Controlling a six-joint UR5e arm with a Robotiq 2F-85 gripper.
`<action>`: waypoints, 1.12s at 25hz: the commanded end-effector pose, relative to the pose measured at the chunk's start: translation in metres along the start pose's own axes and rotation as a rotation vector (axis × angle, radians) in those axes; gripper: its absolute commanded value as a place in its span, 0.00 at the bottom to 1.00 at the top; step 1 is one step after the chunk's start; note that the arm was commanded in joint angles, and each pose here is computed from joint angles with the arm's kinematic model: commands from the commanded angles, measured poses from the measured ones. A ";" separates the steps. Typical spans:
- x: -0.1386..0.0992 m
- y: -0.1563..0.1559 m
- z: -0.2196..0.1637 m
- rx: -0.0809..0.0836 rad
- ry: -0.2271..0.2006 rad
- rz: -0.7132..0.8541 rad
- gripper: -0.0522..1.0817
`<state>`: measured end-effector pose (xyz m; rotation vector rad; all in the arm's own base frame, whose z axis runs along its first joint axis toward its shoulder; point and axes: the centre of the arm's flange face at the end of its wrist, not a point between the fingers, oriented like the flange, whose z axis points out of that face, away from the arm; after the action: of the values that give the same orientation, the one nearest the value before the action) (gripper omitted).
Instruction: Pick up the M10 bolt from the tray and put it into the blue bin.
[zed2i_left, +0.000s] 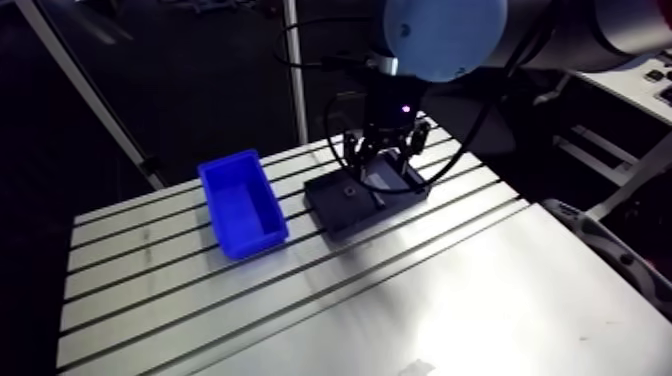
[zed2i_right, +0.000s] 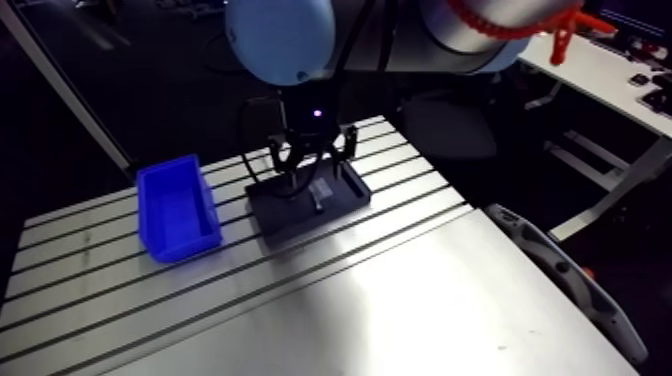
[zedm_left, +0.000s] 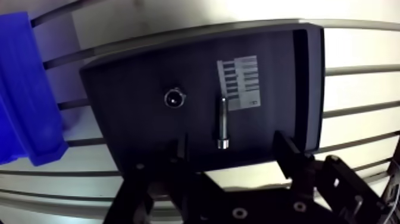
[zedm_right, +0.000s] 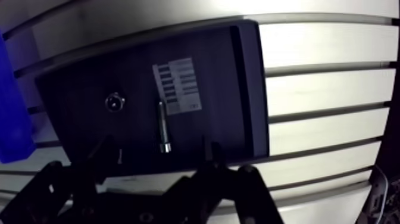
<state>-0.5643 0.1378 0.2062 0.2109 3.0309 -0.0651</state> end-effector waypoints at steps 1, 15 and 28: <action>0.003 0.001 0.009 0.002 -0.004 -0.002 0.33; 0.005 0.001 0.024 0.006 -0.029 -0.005 0.41; 0.007 0.001 0.036 0.012 -0.046 -0.005 0.47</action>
<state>-0.5676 0.1379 0.1714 0.1984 2.9876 -0.0869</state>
